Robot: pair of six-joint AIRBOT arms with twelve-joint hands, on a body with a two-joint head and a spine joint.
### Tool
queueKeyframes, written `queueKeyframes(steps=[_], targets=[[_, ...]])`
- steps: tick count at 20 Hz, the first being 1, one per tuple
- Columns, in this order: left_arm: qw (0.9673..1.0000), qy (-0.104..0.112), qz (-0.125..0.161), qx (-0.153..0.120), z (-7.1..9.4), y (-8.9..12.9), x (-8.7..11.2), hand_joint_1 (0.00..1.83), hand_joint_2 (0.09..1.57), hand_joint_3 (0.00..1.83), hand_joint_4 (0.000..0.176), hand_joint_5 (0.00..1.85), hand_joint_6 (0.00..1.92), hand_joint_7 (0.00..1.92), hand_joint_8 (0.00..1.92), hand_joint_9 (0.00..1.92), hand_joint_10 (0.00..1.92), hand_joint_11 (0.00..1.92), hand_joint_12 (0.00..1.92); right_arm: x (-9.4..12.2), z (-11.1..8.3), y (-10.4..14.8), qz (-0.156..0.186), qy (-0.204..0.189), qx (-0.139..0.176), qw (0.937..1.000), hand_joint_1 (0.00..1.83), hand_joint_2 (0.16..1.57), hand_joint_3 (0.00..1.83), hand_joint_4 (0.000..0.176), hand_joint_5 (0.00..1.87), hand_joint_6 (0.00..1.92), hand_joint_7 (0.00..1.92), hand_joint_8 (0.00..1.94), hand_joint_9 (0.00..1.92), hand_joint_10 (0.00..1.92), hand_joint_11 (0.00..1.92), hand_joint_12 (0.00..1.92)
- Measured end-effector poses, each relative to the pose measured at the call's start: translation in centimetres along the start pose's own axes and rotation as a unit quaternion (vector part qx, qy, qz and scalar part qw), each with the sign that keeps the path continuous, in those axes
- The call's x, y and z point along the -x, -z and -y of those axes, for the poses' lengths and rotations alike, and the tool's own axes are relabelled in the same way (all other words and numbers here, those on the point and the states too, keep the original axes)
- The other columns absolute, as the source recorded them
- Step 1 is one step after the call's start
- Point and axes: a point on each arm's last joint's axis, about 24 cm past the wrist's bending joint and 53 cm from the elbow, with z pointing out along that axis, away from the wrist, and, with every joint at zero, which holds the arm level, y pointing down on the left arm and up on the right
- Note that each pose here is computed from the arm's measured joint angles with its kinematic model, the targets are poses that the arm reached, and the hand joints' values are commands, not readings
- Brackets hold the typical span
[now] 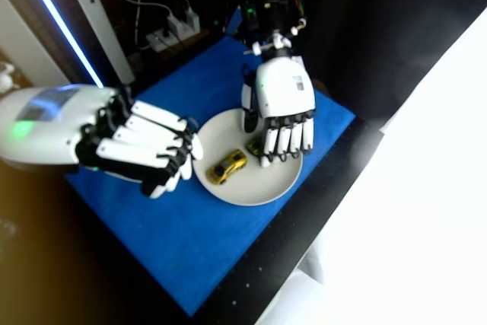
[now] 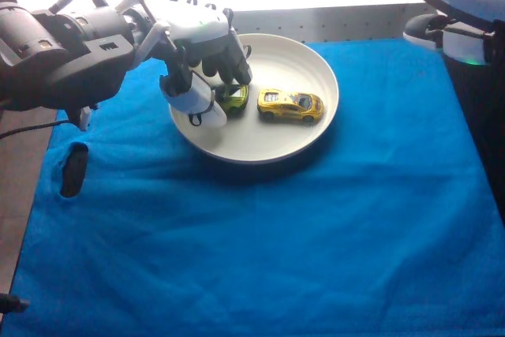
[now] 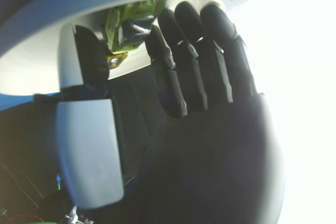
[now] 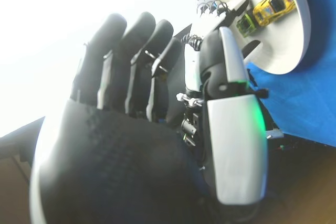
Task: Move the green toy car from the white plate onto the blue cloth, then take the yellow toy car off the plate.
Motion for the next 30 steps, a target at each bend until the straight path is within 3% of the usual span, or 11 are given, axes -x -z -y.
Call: queueKeyframes(steps=[4, 5, 7, 10, 11, 15, 18, 19, 21, 26, 30], targets=[[1.0000, 0.002, -0.001, 0.001, 0.0, -0.1, -0.2, 1.14, 1.04, 0.01, 0.000, 0.94, 0.06, 0.71, 1.12, 0.67, 1.38, 0.50, 1.80, -0.1, 0.0, 0.0, -0.001, 0.000, 0.000, 1.0000, 1.24, 1.13, 0.00, 0.000, 0.45, 0.84, 0.51, 0.96, 0.44, 1.42, 0.24, 1.92], [1.0000, 0.003, 0.000, 0.000, 0.0, -0.1, -0.1, 1.22, 1.17, 0.00, 0.000, 0.83, 0.85, 0.89, 1.26, 0.68, 1.32, 0.35, 1.83, 0.0, 0.0, 0.0, -0.001, 0.000, 0.000, 1.0000, 1.24, 1.13, 0.00, 0.000, 0.46, 0.84, 0.50, 0.96, 0.43, 1.41, 0.23, 1.92], [1.0000, 0.004, 0.001, -0.002, 0.1, -0.2, -0.1, 1.20, 1.20, 0.00, 0.000, 0.75, 1.19, 0.89, 1.30, 0.66, 1.27, 0.32, 1.76, -0.1, 0.0, 0.0, -0.001, 0.000, 0.000, 1.0000, 1.24, 1.12, 0.00, 0.000, 0.46, 0.85, 0.52, 0.93, 0.44, 1.39, 0.24, 1.92], [1.0000, 0.008, 0.002, -0.002, 0.1, -0.2, -0.1, 1.20, 1.19, 0.00, 0.000, 0.78, 1.17, 0.90, 1.27, 0.69, 1.22, 0.47, 1.72, -0.1, -0.2, 0.0, -0.001, -0.001, 0.002, 1.0000, 1.23, 1.12, 0.00, 0.000, 0.48, 0.81, 0.54, 0.88, 0.47, 1.36, 0.25, 1.92], [0.9999, 0.011, 0.002, -0.001, 0.0, -0.2, -0.2, 1.18, 1.20, 0.00, 0.000, 0.76, 1.26, 0.85, 1.28, 0.68, 1.13, 0.30, 1.65, -0.1, -0.2, 0.0, -0.001, -0.001, 0.002, 1.0000, 1.24, 1.12, 0.00, 0.000, 0.47, 0.83, 0.52, 0.88, 0.44, 1.38, 0.22, 1.92], [0.9999, 0.016, 0.003, -0.001, 0.0, -0.2, -0.1, 1.19, 1.20, 0.00, 0.000, 0.77, 1.21, 0.88, 1.28, 0.71, 1.12, 0.14, 1.67, -0.1, -0.2, 0.0, -0.001, -0.001, 0.002, 1.0000, 1.25, 1.11, 0.00, 0.000, 0.46, 0.85, 0.51, 0.93, 0.40, 1.40, 0.19, 1.92], [0.9998, 0.018, 0.004, -0.001, 0.0, -0.2, -0.1, 1.34, 1.19, 0.00, 0.000, 0.76, 1.20, 0.84, 1.24, 0.76, 1.47, 0.61, 1.69, -0.2, -0.2, 0.0, -0.001, -0.001, 0.001, 1.0000, 1.23, 1.12, 0.00, 0.000, 0.47, 0.85, 0.54, 0.90, 0.46, 1.33, 0.23, 1.92], [0.9998, 0.019, 0.005, -0.002, 0.0, -0.2, 0.0, 1.22, 1.20, 0.00, 0.000, 0.76, 1.22, 0.86, 1.29, 0.73, 1.29, 0.41, 1.71, -0.2, -0.2, 0.0, -0.001, -0.001, 0.001, 1.0000, 1.23, 1.12, 0.00, 0.000, 0.47, 0.84, 0.54, 0.89, 0.45, 1.31, 0.21, 1.92], [0.9998, 0.021, 0.006, -0.004, 0.1, -0.1, 0.0, 1.34, 1.20, 0.00, 0.000, 0.76, 1.21, 0.84, 1.25, 0.71, 1.51, 0.33, 1.67, -0.2, -0.2, 0.0, -0.001, -0.001, 0.001, 1.0000, 1.23, 1.13, 0.00, 0.000, 0.47, 0.84, 0.53, 0.88, 0.44, 1.31, 0.24, 1.92], [0.9996, 0.020, 0.013, -0.016, 0.7, 0.9, 0.3, 1.35, 1.20, 0.00, 0.000, 0.73, 1.18, 0.82, 1.27, 0.79, 1.49, 0.55, 1.70, -0.2, -0.2, 0.0, -0.001, -0.001, 0.001, 1.0000, 1.20, 1.13, 0.00, 0.000, 0.48, 0.78, 0.55, 0.86, 0.48, 1.32, 0.30, 1.90], [0.9988, 0.019, 0.029, -0.034, 1.5, 2.1, 1.2, 1.20, 1.19, 0.00, 0.000, 0.78, 1.17, 0.89, 1.29, 0.84, 1.24, 0.71, 1.70, -0.2, -0.2, 0.0, -0.001, -0.001, 0.001, 1.0000, 1.19, 1.13, 0.00, 0.000, 0.50, 0.77, 0.55, 0.89, 0.46, 1.33, 0.30, 1.89]])
